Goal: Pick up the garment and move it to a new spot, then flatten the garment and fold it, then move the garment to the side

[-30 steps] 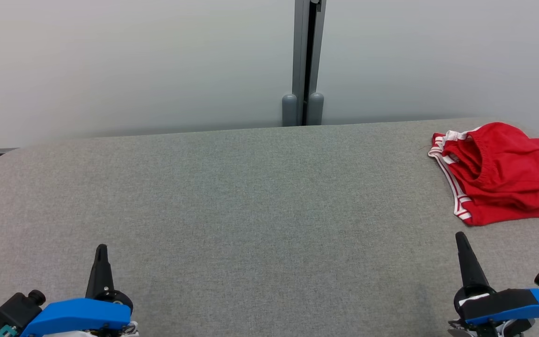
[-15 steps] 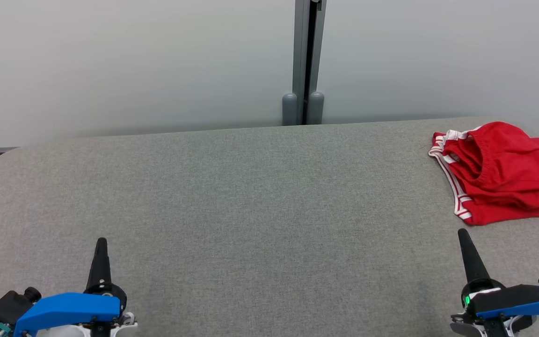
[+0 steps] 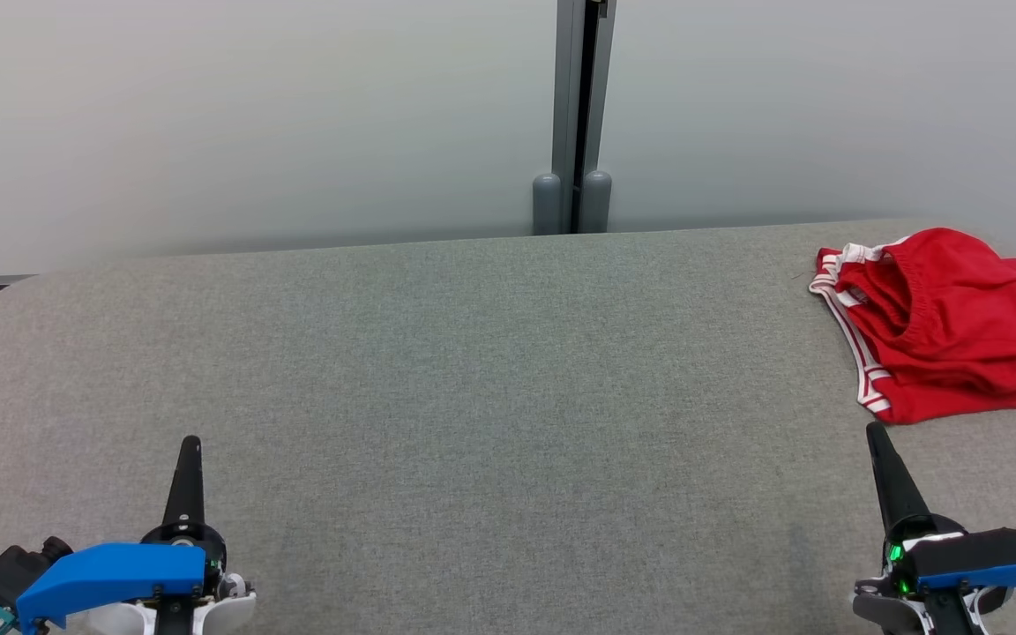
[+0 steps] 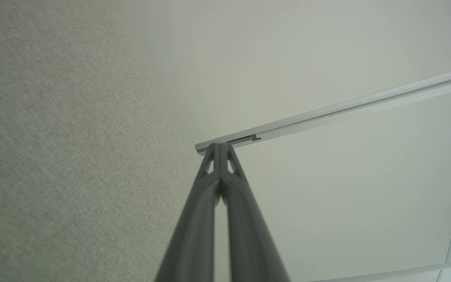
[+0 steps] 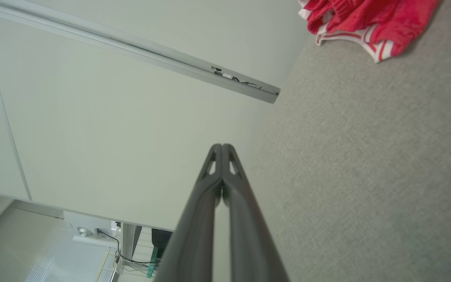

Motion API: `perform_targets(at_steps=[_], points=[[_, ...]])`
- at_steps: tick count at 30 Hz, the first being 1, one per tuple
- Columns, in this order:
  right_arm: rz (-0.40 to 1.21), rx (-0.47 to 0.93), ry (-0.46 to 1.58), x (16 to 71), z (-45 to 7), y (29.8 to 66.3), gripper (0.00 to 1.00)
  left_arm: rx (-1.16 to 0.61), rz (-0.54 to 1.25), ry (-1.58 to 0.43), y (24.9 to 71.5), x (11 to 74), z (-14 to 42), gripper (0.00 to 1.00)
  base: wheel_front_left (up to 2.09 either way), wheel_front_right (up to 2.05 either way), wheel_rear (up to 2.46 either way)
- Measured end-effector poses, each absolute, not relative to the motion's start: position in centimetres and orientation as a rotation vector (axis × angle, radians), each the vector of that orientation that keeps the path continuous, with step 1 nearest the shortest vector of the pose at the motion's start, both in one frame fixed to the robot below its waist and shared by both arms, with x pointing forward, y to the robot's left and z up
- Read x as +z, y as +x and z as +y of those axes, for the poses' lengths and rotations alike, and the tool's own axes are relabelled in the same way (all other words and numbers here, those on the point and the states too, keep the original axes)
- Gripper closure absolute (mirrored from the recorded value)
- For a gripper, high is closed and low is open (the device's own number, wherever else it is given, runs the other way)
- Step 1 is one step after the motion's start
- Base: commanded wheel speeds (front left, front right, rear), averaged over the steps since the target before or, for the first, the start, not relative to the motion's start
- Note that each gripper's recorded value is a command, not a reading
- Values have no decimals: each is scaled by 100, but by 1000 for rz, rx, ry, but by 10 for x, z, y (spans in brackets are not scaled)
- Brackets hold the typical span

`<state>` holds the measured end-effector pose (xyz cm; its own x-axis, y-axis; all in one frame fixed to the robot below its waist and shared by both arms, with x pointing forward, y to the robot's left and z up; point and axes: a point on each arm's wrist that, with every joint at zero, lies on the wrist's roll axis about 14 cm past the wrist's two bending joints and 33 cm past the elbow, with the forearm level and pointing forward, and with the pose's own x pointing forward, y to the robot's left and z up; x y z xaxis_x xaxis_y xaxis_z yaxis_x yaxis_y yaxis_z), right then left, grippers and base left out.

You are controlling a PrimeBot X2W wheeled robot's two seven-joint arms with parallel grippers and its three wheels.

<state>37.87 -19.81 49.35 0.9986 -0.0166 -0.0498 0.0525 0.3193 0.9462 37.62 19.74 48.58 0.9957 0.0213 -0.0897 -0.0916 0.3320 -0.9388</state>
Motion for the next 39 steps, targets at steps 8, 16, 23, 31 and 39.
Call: perform_targets(at_steps=[8, 16, 23, 31, 39], points=[[28, -40, 1314, 496, -199, 381, 100, 62, 58, -1303, 378, 489, 197, 100, 0, 0, 0], [24, -33, 1387, 498, -199, 383, 100, 48, 46, -1380, 381, 493, 198, 100, 0, 0, 0], [19, -28, 1440, 499, -200, 384, 100, 39, 36, -1436, 383, 496, 198, 100, 0, 0, 0], [12, -17, 1498, 503, -200, 386, 100, 28, 27, -1497, 385, 499, 199, 100, 0, 0, 0], [11, -9, 1551, 504, -200, 387, 100, 15, 17, -1554, 387, 502, 200, 100, 0, 0, 0]])
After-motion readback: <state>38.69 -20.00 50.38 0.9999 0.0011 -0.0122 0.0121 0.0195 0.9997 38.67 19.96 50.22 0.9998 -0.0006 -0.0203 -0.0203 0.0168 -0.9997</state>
